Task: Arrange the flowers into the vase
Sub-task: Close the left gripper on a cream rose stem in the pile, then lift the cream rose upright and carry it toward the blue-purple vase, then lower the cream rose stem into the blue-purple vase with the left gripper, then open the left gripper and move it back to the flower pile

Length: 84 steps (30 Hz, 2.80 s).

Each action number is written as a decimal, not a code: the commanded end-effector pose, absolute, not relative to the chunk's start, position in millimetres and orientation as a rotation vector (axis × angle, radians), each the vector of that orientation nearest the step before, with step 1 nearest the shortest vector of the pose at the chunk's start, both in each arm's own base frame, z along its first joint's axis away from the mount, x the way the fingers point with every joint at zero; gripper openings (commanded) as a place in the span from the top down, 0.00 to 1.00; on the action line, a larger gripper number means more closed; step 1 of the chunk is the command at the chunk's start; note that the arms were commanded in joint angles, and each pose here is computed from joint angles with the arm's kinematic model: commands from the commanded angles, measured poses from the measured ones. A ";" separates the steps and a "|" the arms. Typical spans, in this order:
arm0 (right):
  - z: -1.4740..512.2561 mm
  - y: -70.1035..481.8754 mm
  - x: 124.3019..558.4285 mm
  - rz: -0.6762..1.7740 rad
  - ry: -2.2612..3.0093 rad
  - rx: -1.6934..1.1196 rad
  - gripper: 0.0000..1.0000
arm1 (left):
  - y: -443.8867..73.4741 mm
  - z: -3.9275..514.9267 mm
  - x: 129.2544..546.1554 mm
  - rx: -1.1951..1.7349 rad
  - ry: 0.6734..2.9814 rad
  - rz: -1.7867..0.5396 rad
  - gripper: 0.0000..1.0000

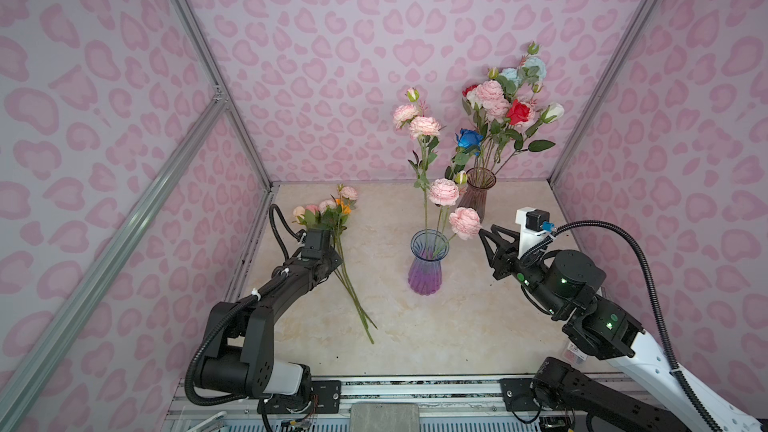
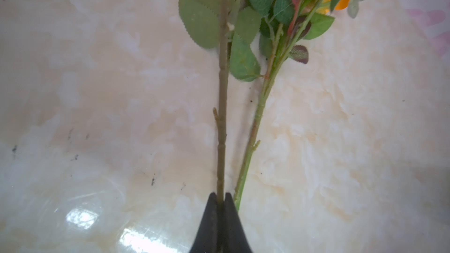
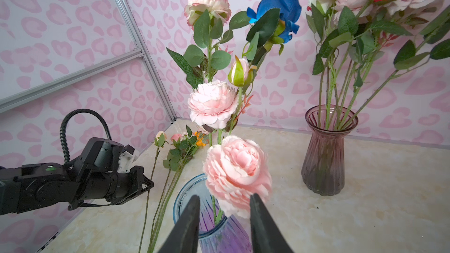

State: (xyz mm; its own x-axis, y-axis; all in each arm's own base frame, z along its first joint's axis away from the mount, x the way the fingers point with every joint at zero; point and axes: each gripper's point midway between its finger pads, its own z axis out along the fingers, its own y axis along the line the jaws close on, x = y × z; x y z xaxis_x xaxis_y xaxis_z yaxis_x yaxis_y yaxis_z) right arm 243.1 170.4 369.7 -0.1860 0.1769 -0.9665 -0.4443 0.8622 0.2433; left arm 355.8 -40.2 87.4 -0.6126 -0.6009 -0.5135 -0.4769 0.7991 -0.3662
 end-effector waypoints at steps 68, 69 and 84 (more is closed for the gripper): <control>318.8 141.4 236.9 0.592 1.655 -0.096 0.38 | -246.9 334.3 303.5 0.274 1.552 -0.560 0.58; 319.2 140.9 236.6 0.591 1.653 -0.094 0.38 | -231.9 325.5 307.1 0.219 1.589 -0.491 0.53; 303.6 134.1 233.5 0.602 1.668 -0.046 0.46 | -83.2 144.0 349.3 -0.406 2.191 -0.056 0.40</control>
State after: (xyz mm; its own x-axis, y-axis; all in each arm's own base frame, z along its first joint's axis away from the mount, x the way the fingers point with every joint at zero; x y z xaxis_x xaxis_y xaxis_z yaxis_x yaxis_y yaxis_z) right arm 232.8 134.9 303.3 -0.2030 0.2755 -0.9396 -0.3694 0.8672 0.3340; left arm 351.1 -87.5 171.1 -0.4793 -0.2601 -0.8382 -0.2223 0.9599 -0.1708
